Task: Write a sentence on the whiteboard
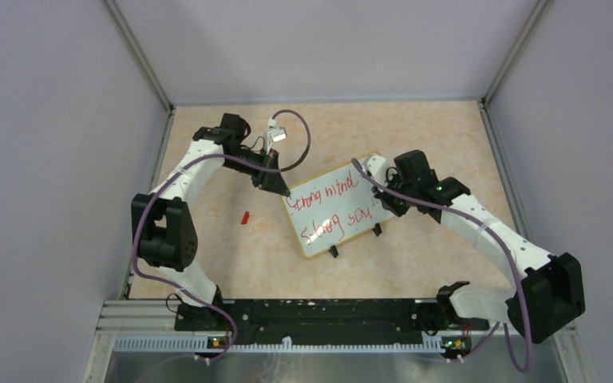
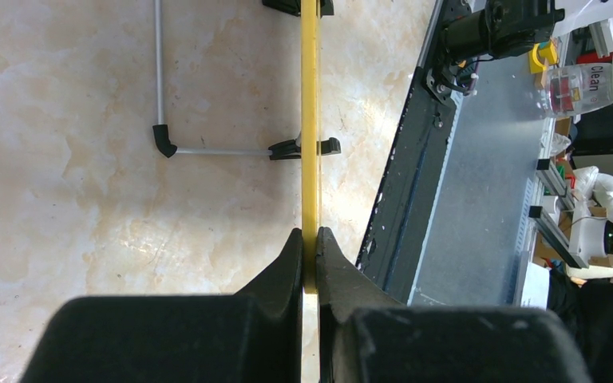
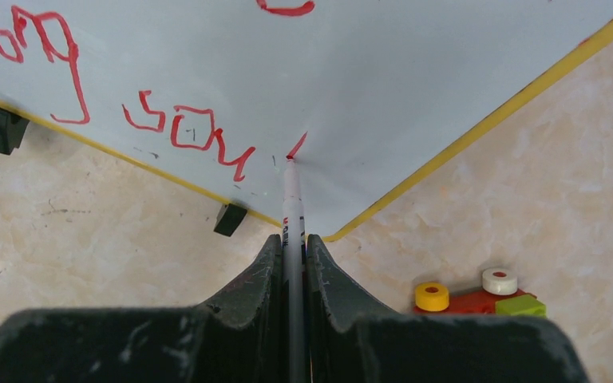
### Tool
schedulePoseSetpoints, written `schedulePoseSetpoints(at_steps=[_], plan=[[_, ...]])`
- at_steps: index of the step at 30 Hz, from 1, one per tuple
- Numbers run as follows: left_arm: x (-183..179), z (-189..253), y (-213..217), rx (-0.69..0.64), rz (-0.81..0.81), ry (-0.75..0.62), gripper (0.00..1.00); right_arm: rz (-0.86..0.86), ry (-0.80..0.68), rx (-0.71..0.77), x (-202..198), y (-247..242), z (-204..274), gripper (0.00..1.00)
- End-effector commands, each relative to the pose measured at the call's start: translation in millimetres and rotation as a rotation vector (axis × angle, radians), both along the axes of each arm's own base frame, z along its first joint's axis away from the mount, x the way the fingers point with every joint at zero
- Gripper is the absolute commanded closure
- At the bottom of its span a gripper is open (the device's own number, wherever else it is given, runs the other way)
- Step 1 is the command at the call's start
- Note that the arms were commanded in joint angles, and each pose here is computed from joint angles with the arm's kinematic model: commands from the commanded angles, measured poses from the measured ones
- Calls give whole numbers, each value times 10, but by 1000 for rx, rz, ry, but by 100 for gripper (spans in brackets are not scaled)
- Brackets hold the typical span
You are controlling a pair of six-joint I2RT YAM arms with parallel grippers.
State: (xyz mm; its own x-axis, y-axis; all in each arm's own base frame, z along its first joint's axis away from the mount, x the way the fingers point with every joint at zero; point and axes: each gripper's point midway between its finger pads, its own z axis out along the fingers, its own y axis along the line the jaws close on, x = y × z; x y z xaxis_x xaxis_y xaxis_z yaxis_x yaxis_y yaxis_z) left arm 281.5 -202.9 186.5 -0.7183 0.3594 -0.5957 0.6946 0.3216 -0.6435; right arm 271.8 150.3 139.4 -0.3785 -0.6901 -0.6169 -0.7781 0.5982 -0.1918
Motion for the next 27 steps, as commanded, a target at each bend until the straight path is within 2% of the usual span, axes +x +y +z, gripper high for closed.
schedulePoseSetpoints(at_steps=[1, 6, 16, 27], plan=[[86, 45, -2, 1, -9, -55, 100, 3, -11, 5, -43, -45, -46, 100], [79, 38, -1, 0, -7, -55, 100, -3, 2, -11, -120, -107, -115, 100], [75, 48, -5, -4, -8, -55, 100, -14, -81, -17, 8, -127, 302, 100], [65, 42, 1, -1, -8, -55, 100, -14, -50, -53, 2, -163, 12, 100]])
